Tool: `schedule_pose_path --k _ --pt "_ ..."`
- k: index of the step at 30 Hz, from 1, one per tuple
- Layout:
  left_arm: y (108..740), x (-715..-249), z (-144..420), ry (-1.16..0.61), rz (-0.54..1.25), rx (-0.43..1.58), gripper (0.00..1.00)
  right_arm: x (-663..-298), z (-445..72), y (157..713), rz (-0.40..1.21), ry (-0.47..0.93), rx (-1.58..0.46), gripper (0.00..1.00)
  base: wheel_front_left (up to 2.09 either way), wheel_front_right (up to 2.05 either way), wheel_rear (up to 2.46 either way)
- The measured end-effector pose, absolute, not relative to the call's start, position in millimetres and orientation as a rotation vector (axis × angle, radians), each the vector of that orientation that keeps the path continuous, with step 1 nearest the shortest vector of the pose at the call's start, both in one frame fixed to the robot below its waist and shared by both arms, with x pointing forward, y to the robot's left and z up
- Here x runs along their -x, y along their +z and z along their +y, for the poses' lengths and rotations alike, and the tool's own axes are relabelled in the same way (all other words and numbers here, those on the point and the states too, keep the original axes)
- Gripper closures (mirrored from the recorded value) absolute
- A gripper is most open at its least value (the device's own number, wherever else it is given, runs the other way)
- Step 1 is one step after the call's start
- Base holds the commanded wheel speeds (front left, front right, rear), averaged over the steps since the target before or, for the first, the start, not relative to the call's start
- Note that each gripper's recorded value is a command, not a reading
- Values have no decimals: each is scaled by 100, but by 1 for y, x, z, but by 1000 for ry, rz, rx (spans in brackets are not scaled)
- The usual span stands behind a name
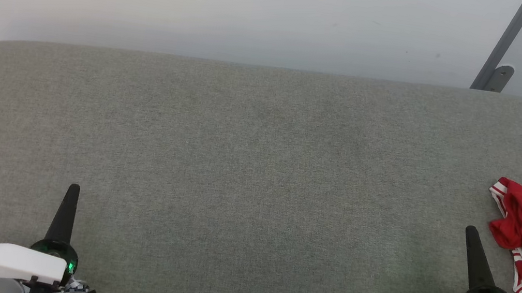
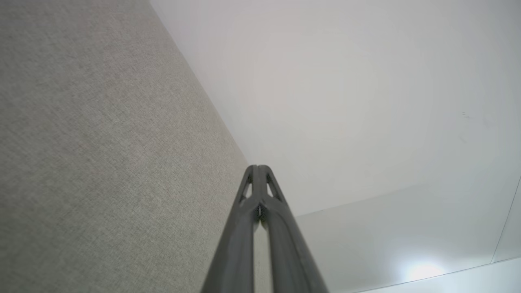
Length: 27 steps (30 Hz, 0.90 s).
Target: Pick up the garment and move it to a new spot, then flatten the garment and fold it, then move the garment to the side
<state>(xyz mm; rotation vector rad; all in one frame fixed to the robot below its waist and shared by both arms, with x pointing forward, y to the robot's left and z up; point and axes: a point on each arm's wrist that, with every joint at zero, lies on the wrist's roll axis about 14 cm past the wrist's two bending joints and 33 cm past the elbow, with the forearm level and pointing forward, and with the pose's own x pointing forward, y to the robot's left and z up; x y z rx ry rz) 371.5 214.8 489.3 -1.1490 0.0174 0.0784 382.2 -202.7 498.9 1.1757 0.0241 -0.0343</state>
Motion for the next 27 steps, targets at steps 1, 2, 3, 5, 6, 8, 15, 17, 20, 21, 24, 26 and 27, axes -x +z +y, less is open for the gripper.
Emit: schedule_pose_path --k 1,2,3,5,6,8,15,17,20,21,24,26,27 --pt "490 -372 214 77 16 1158 100 -382 -203 499 24 -34 -1184 100 0 0 0" --pt "490 -372 214 75 18 1166 100 -383 -203 499 24 -34 -1193 100 0 0 0" --pt "490 -372 214 76 18 1173 100 -383 -202 499 24 -33 -1203 100 0 0 0" --pt "489 -373 214 75 20 1196 100 -383 -202 499 24 -34 -1221 100 0 0 0" --pt "490 -373 213 76 19 1207 100 -383 -202 499 25 -33 -1230 100 0 0 0" --pt "490 -373 212 72 22 1222 100 -383 -202 499 25 -33 -1246 100 0 0 0" --pt "493 -377 211 64 16 1283 100 -385 -202 500 19 -28 -1303 100 0 0 0" --pt "493 -377 210 62 18 1298 100 -385 -202 500 18 -28 -1317 100 0 0 0" --pt "493 -377 210 60 20 1318 100 -385 -201 500 21 -25 -1341 100 0 0 0" --pt "493 -378 209 59 19 1331 100 -385 -201 501 19 -25 -1349 100 0 0 0" --pt "494 -378 209 57 18 1349 100 -385 -201 501 17 -24 -1363 100 0 0 0" --pt "494 -379 208 54 17 1363 100 -385 -201 501 19 -24 -1378 100 0 0 0" --pt "495 -380 208 52 16 1371 100 -385 -201 501 19 -23 -1384 100 0 0 0"
